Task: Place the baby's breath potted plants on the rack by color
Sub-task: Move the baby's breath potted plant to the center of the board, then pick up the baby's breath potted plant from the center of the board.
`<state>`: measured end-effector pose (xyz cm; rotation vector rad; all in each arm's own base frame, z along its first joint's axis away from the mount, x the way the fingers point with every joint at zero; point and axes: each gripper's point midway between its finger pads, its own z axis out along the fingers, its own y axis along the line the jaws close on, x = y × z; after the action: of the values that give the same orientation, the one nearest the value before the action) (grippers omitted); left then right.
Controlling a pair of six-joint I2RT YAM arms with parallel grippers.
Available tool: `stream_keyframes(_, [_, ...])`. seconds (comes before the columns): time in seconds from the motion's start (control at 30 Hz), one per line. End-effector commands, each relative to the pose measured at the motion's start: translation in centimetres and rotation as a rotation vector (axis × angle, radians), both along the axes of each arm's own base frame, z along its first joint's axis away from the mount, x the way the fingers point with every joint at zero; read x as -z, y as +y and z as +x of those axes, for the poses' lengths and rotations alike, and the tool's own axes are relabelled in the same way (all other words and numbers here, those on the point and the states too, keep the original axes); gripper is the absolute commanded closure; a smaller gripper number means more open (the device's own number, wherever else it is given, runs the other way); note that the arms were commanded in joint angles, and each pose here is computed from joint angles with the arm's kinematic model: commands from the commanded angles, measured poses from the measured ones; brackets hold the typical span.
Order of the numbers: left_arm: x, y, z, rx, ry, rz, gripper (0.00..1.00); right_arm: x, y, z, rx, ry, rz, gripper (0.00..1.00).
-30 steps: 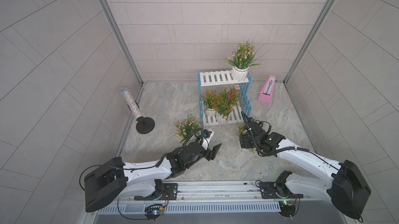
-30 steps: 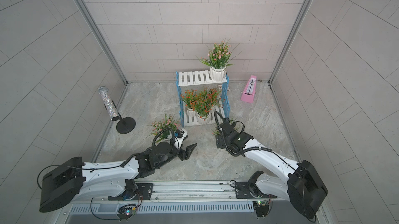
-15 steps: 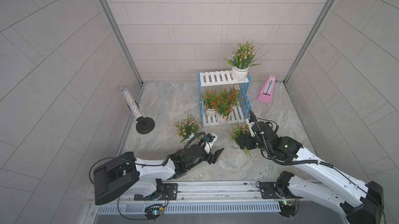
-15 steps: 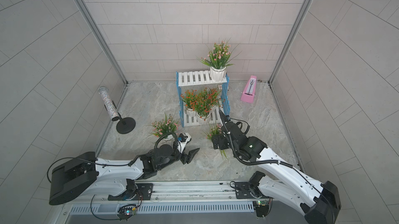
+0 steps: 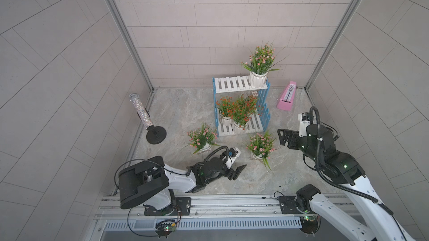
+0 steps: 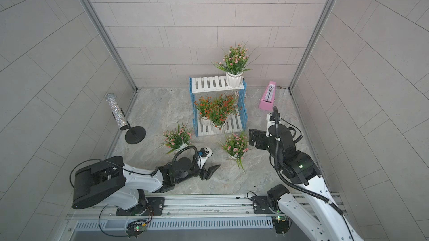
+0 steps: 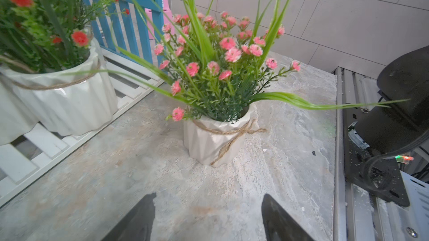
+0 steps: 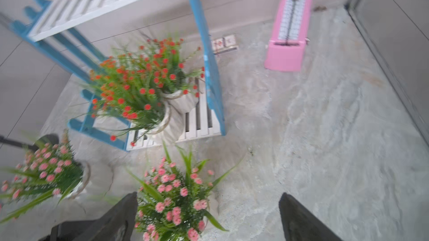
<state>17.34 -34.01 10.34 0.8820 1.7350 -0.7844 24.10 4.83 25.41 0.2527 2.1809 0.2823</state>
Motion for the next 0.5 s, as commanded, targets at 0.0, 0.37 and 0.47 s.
stream_keyframes(0.0, [-2.2, -2.0, -0.4, 0.070, -0.071, -0.066, 0.24, 3.5, -0.6, 0.0, 0.013, 0.142, 0.134, 0.04])
stream_keyframes(0.37, [-0.6, -4.9, -1.3, 0.202, -0.128, -0.059, 0.22, 11.3, -1.6, -0.8, 0.103, 0.291, 0.246, 0.07])
stream_keyframes(0.47, [-0.2, -5.5, -1.2, 0.209, -0.132, -0.044, 0.22, 13.1, -1.8, -1.3, 0.123, 0.318, 0.245, 0.07])
